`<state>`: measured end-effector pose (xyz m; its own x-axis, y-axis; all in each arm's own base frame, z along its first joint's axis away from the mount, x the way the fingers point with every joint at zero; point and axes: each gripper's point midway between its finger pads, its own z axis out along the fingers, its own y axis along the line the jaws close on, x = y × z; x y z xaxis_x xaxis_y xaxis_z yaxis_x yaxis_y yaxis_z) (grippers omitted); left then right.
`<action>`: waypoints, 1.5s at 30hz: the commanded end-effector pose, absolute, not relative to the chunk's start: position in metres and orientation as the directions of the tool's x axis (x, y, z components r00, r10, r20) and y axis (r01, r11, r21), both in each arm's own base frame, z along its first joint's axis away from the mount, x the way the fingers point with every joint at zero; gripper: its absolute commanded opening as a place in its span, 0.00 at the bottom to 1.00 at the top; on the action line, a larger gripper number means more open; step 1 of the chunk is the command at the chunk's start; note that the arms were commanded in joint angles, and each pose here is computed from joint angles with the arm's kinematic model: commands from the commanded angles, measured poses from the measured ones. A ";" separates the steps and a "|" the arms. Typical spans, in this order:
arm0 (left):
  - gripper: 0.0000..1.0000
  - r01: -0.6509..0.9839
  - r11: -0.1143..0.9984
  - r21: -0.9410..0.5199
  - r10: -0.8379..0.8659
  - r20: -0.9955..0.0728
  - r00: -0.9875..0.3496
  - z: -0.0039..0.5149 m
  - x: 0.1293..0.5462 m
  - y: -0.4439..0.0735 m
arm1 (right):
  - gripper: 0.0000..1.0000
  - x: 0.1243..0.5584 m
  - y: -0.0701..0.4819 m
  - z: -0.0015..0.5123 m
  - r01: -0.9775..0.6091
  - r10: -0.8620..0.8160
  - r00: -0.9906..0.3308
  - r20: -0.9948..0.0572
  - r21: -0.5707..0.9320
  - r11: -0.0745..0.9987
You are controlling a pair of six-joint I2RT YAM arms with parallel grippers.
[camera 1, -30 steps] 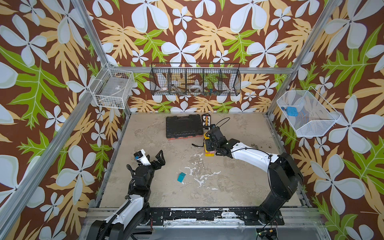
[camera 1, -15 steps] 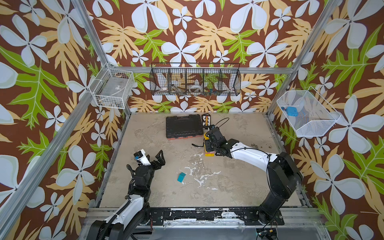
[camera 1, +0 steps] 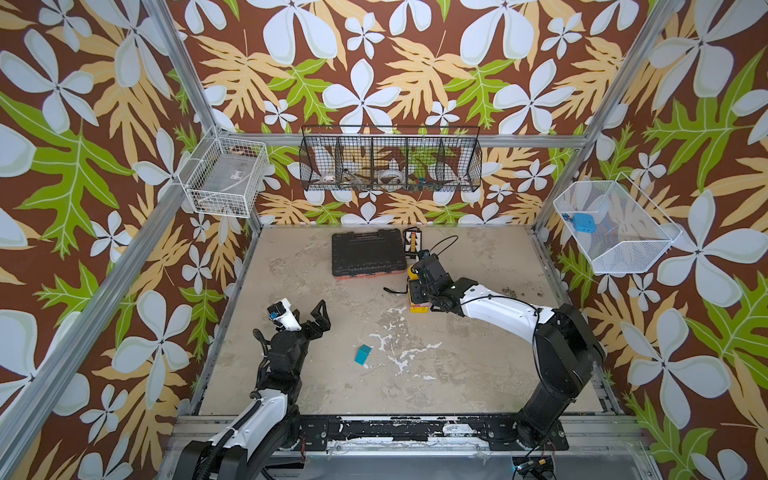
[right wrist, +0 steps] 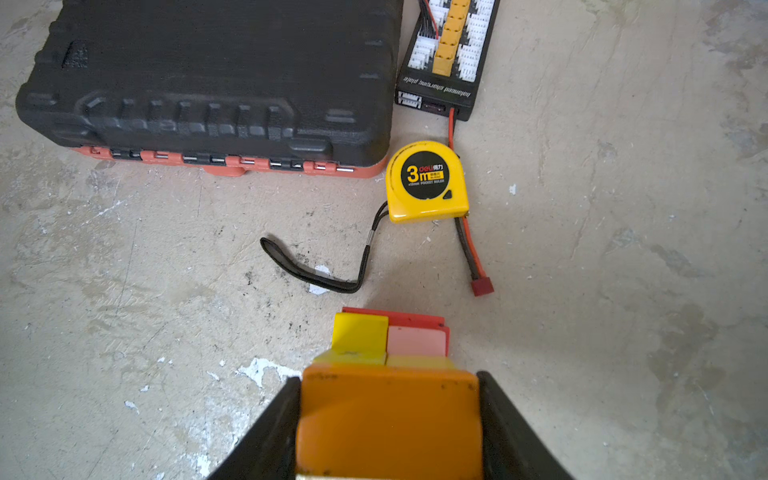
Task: Build the wood block tower
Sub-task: 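Hold the orange block with the right gripper just above the stack top, then open the right gripper to release the orange block onto the stack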
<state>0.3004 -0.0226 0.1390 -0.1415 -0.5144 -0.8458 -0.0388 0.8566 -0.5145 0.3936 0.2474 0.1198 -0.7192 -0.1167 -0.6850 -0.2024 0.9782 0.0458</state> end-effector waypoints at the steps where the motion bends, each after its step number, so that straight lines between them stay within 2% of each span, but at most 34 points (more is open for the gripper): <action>1: 1.00 -0.026 0.859 -0.512 -0.512 -0.853 -0.101 0.150 0.302 -0.021 | 0.60 0.392 0.248 0.118 -0.205 -0.118 -0.724 -0.680 0.049 0.978; 8: 1.00 -0.028 0.859 -0.511 -0.512 -0.853 -0.101 0.149 0.302 -0.020 | 0.61 0.392 0.251 0.115 -0.211 -0.119 -0.730 -0.673 0.056 0.976; 16: 1.00 -0.028 0.859 -0.512 -0.512 -0.853 -0.099 0.150 0.302 -0.020 | 0.73 0.392 0.248 0.117 -0.204 -0.119 -0.726 -0.677 0.048 0.978; 24: 1.00 -0.026 0.859 -0.512 -0.512 -0.853 -0.100 0.150 0.302 -0.021 | 0.74 0.391 0.243 0.122 -0.185 -0.108 -0.720 -0.685 0.040 0.982; 30: 1.00 -0.027 0.859 -0.512 -0.512 -0.853 -0.100 0.150 0.302 -0.021 | 0.81 0.382 0.229 0.151 -0.152 -0.047 -0.657 -0.752 0.072 0.986; 38: 1.00 -0.032 0.858 -0.513 -0.514 -0.853 -0.097 0.150 0.302 -0.020 | 0.95 0.328 0.250 0.210 -0.287 0.006 -0.467 -0.884 0.157 0.945; 45: 1.00 -0.049 0.854 -0.518 -0.520 -0.849 -0.093 0.149 0.302 -0.017 | 0.92 0.262 0.320 0.184 -0.416 0.038 -0.511 -0.859 0.285 0.864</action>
<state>0.3005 -0.0193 0.1390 -0.1314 -0.5154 -0.8468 -0.0549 0.8567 -0.5129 0.2736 0.2978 0.1811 -0.5137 -0.0446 -0.8568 -0.4151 0.8869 0.2027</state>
